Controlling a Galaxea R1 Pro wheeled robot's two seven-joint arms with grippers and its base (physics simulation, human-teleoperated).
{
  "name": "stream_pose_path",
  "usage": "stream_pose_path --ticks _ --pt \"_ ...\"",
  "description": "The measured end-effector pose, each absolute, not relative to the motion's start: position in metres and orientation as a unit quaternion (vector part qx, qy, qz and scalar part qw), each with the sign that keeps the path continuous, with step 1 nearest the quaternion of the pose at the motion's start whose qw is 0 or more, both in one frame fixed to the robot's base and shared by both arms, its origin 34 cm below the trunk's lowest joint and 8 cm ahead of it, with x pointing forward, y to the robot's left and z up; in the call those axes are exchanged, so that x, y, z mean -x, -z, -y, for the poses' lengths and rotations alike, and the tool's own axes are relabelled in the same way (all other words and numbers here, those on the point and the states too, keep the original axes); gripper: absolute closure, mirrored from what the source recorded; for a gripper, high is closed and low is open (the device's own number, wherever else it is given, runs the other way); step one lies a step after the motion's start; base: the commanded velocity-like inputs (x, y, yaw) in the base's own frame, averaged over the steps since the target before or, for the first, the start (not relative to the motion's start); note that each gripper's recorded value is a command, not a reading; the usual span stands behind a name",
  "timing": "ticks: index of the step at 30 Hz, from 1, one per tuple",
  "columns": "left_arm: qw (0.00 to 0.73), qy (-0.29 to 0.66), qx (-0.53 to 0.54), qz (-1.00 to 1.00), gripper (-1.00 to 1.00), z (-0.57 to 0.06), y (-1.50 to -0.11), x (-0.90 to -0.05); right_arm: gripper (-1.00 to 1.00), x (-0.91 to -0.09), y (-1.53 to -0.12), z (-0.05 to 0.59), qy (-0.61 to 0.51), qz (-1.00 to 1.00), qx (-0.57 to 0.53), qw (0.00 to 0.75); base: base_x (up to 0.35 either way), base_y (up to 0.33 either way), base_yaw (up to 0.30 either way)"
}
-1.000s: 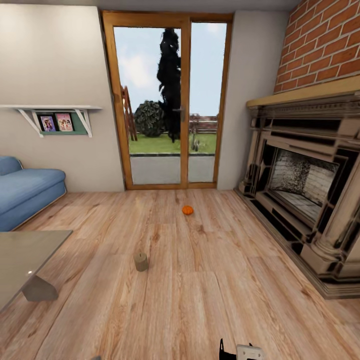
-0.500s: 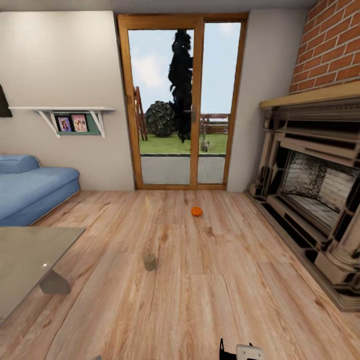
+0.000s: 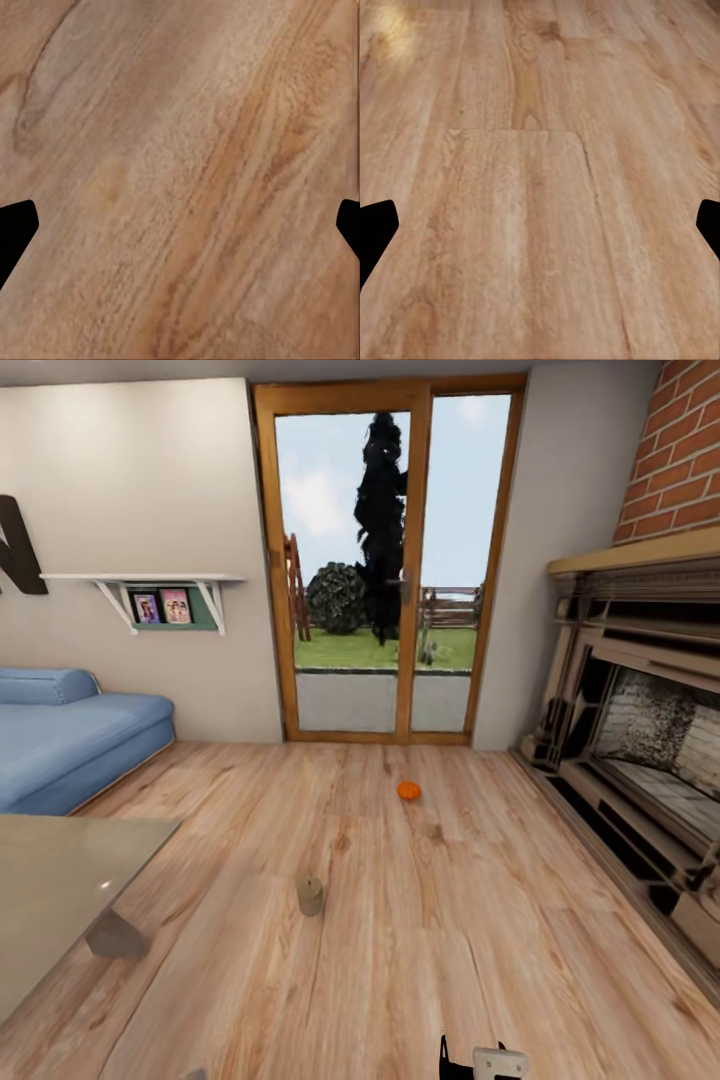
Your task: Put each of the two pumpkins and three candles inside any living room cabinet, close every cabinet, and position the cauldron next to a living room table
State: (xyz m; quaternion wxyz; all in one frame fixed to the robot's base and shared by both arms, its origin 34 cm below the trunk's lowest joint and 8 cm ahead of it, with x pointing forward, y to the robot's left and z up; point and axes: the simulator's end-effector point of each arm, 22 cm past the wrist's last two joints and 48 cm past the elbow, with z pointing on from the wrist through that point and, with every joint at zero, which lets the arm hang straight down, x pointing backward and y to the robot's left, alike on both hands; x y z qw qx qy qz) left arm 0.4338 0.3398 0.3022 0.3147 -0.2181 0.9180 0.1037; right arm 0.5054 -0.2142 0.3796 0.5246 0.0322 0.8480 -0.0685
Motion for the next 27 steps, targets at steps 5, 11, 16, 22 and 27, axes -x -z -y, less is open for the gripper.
stream_pose_path --ticks 5,11,16,22,27 --pt "0.315 -0.104 0.218 -0.918 -1.0 -0.339 -0.302 -0.434 -1.0 -0.506 -0.381 0.213 0.067 -0.847 -0.032 0.527 0.328 0.0 0.001" --pt "0.316 -0.104 0.216 -0.918 -1.0 -0.34 -0.303 -0.434 -1.0 -0.512 -0.394 0.214 0.062 -0.828 -0.042 0.555 0.329 0.0 0.0" --pt "0.322 -0.1 0.214 -0.917 -1.0 -0.339 -0.307 -0.443 -1.0 -0.515 -0.397 0.221 0.065 -0.824 -0.043 0.561 0.33 0.0 0.0" --pt "0.35 -0.072 0.208 -0.911 -1.0 -0.323 -0.331 -0.488 -1.0 -0.529 -0.409 0.224 0.062 -0.815 -0.047 0.574 0.331 0.0 0.0" --pt "0.32 -0.034 0.184 -0.929 -1.0 -0.295 -0.348 -0.515 -1.0 -0.57 -0.443 0.218 0.049 -0.793 -0.053 0.605 0.332 0.0 0.0"
